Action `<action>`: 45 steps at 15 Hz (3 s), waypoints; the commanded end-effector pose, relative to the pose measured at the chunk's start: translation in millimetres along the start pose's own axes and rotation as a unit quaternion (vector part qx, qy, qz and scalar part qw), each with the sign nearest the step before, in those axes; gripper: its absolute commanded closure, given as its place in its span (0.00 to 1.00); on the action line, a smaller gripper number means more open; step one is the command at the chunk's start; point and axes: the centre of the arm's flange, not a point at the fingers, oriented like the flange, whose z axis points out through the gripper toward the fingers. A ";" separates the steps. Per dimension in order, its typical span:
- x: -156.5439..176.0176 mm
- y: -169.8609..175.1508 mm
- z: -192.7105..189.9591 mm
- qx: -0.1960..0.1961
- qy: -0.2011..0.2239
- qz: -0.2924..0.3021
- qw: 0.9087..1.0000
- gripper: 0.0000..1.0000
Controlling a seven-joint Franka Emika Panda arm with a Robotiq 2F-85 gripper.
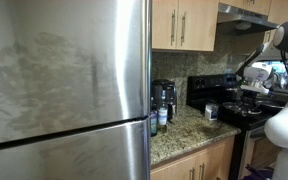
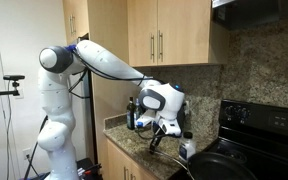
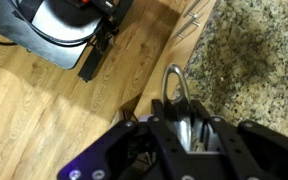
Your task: Move the pan to the left front plate of the stove
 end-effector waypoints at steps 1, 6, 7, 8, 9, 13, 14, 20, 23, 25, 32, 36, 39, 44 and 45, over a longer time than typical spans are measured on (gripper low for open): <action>20.7 27.4 -5.3 0.003 0.024 0.066 0.998 0.95; 9.5 18.4 11.5 -0.008 0.048 0.015 0.999 0.95; 4.9 5.0 7.1 -0.026 0.054 -0.021 0.998 0.95; -3.2 -12.9 -4.2 -0.042 0.062 -0.038 0.996 0.95; -7.0 -23.8 -10.3 -0.058 0.071 -0.052 0.994 0.95; -7.9 -44.4 -32.2 -0.075 0.075 -0.117 0.988 0.95; -5.7 -42.6 -34.0 -0.083 0.068 -0.108 0.988 0.95; 6.5 -3.0 10.9 -0.176 0.033 -0.035 0.983 0.95; 6.2 -2.6 40.1 -0.191 0.006 -0.044 0.981 0.95; 4.5 -5.0 43.3 -0.190 0.002 -0.046 0.981 0.95; -10.1 5.9 14.6 -0.160 0.019 -0.034 0.986 0.95; -19.5 6.7 -6.8 -0.113 0.038 -0.018 0.993 0.51; -23.6 6.1 -53.9 -0.082 0.061 -0.006 0.995 0.29; -39.7 12.1 -117.6 -0.034 0.076 0.006 0.997 0.00; -44.4 14.4 -126.5 -0.022 0.037 0.002 0.999 0.00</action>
